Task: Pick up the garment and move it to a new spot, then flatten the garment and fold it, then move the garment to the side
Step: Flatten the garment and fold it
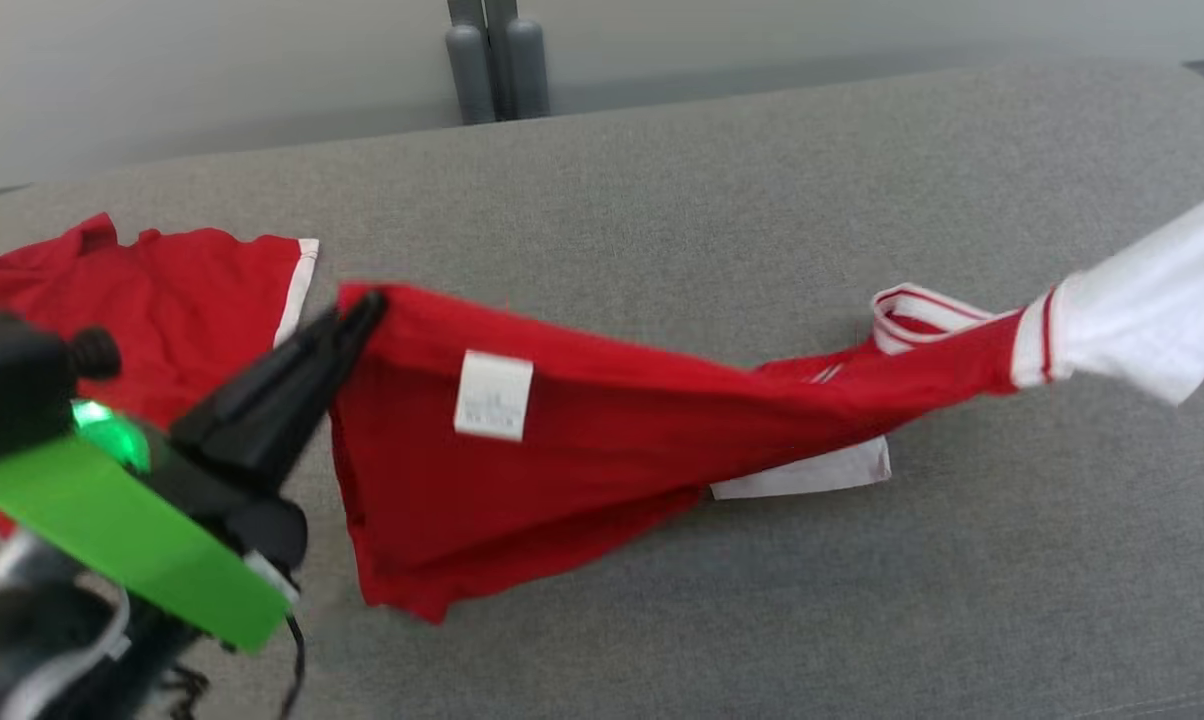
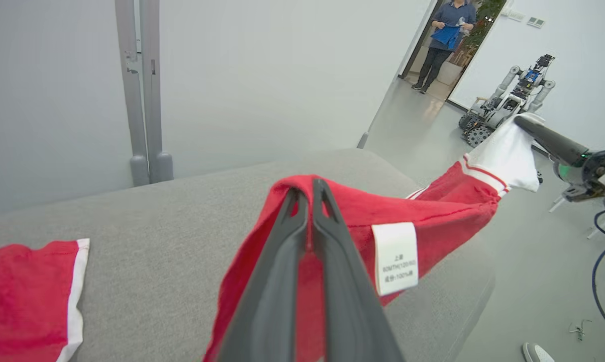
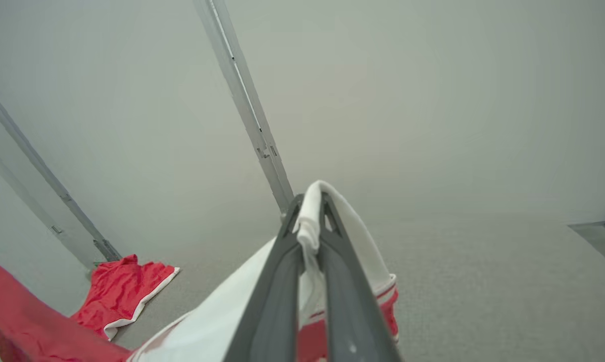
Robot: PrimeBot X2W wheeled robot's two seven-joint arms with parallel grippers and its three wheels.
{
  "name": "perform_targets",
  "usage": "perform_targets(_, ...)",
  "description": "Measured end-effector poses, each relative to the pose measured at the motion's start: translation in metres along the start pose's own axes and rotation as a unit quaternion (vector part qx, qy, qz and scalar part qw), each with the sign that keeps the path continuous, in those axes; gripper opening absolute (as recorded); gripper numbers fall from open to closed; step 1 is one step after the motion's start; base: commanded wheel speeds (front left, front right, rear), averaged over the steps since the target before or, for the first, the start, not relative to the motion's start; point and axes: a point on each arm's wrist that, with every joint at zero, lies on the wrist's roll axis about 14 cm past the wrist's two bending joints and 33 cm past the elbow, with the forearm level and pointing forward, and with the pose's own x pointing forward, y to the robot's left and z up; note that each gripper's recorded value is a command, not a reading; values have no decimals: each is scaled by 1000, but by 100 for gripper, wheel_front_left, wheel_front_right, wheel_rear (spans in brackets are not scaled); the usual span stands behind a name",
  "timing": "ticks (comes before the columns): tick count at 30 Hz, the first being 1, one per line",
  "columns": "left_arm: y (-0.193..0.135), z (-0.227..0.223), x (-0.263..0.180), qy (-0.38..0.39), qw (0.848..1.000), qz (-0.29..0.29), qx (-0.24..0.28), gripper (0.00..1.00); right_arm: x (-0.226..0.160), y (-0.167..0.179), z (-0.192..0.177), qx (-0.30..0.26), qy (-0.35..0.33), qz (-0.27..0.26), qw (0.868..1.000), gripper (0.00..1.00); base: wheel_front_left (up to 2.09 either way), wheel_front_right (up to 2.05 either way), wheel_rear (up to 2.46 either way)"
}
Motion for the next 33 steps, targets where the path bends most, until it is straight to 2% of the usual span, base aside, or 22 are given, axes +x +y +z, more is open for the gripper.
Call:
perform_targets(3, 24, 38, 28, -8, 999, 8, 42, 0, 37, 3, 28, -28, -24, 13, 999, 0, 0, 0, 0)
perform_targets(6, 48, 71, 66, -18, 999, 16, 49, 0, 83, 4, 44, -57, -35, 16, 998, 0, 0, 0, 0)
perform_targets(9, 83, 94, 110, -32, 998, 40, 46, 0, 143, 5, 44, -75, -31, 9, 997, 0, 0, 0, 0)
perform_targets(13, 132, 99, 156, -46, 995, 86, 29, 0, 213, 10, 35, -79, -37, 0, 996, 0, 0, 0, 0)
perform_targets(16, 158, 120, 184, -85, 989, 110, 48, 0, 262, 24, 49, -76, -85, 0, 993, 0, 0, 0, 0)
perform_targets(19, 182, 133, 205, -131, 980, 132, 66, 0, 296, 35, 56, -76, -133, 2, 988, 0, 0, 0, 0)
perform_targets(25, 203, 147, 237, -202, 967, 132, 86, 0, 338, 57, 75, -59, -216, 28, 974, 0, 0, 0, 0)
perform_targets(28, 218, 113, 256, -200, 970, 125, 63, 0, 355, 50, 30, -48, -191, 37, 980, 0, 0, 0, 0)
perform_targets(31, 238, 30, 270, -138, 981, 135, 25, 0, 355, 21, -56, -24, -122, 22, 992, 0, 0, 0, 0)
perform_targets(33, 241, -25, 269, -88, 986, 137, 17, 0, 335, -3, -110, -22, -76, 6, 997, 0, 0, 0, 0)
